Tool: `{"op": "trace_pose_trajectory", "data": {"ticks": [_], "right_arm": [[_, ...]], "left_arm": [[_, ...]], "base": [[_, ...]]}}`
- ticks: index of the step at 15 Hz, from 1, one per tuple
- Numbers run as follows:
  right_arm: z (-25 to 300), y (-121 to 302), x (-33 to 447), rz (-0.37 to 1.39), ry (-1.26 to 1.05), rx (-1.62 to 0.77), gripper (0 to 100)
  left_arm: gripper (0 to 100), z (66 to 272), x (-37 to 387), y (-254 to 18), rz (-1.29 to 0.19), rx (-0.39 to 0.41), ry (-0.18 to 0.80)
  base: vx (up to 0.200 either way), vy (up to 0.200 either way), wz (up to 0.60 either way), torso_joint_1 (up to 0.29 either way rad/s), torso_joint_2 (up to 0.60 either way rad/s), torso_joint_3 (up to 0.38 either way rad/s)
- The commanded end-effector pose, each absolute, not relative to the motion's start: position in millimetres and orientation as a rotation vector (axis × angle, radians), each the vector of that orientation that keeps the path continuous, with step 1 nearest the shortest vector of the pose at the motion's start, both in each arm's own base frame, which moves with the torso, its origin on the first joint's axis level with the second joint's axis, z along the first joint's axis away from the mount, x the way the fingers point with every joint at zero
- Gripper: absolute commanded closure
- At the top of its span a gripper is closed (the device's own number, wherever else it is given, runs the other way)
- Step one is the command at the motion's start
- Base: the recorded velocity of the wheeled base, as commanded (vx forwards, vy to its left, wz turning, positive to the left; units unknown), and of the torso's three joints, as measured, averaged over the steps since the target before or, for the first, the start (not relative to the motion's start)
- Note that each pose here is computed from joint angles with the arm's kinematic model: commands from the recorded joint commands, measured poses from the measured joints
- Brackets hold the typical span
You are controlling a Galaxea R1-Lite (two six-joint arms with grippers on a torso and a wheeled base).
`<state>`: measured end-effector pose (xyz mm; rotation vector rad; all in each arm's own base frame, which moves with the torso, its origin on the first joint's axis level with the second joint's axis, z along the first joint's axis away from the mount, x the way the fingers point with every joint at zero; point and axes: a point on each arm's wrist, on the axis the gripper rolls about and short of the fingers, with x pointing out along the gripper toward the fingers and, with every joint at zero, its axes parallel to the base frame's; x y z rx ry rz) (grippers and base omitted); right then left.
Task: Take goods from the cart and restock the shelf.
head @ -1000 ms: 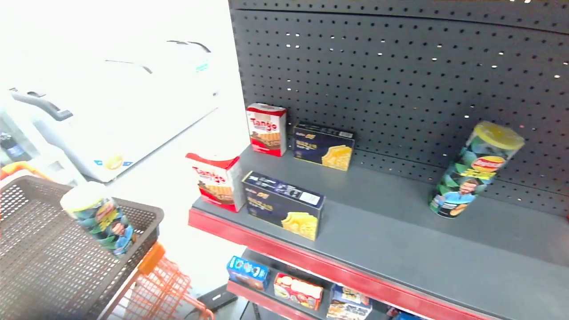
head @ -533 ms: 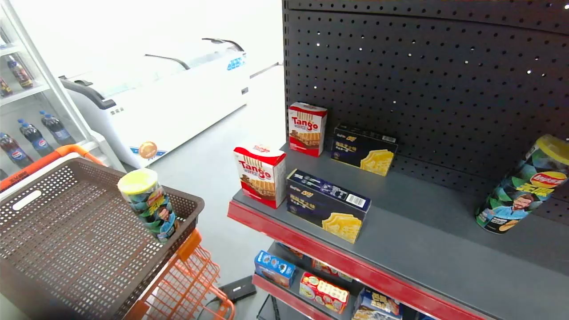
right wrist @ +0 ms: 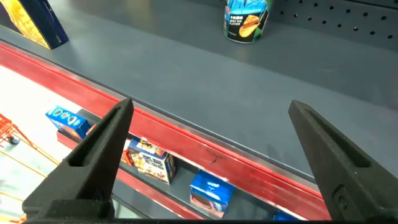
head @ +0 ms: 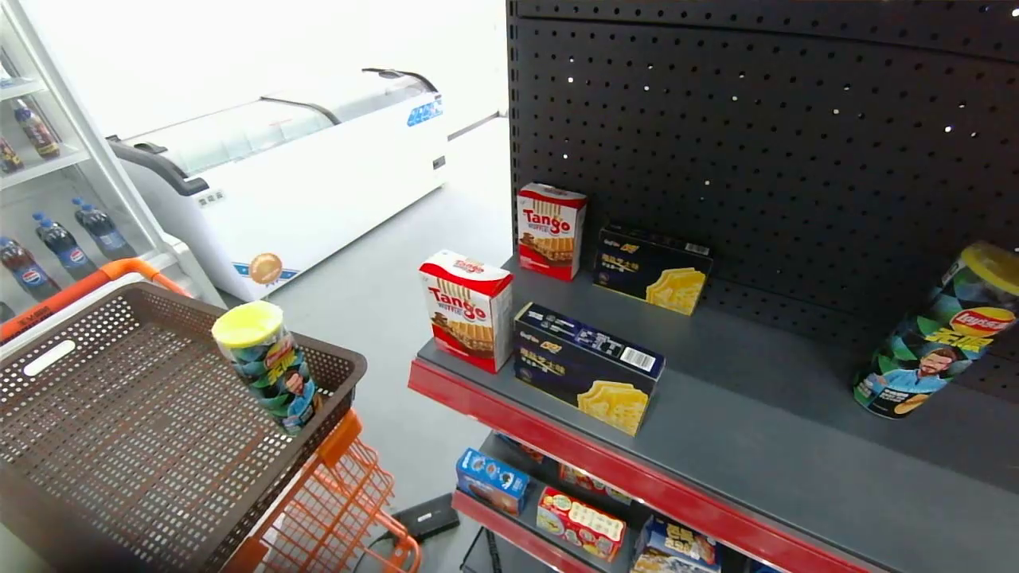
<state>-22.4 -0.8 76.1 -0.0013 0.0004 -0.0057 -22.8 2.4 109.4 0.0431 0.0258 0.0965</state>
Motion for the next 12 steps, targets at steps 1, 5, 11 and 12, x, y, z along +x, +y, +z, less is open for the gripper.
{"op": "trace_pose_trajectory", "data": {"ticks": [1,5,11,12], "right_arm": [[76.1,-0.9,-22.3,-0.005,0.002,-0.002,0],[76.2,-0.9,-22.3,-0.005,0.000,-0.002,0],[76.1,-0.9,-22.3,-0.005,0.002,-0.002,0],[76.1,-0.9,-22.3,-0.005,0.002,-0.002,0]], "left_arm": [[0,148.2,34.2,2.5,0.102,0.062,0.353],[0,160.3,101.6,5.6,0.137,0.025,0.433],[0,130.8,184.0,13.2,0.191,0.051,0.505],[0,125.8,196.9,13.9,0.191,0.049,0.472]], "base": [[0.000,0.000,0.00,0.000,0.00,0.000],[0.000,0.000,0.00,0.000,0.00,0.000],[0.000,0.000,0.00,0.000,0.00,0.000],[0.000,0.000,0.00,0.000,0.00,0.000]]}}
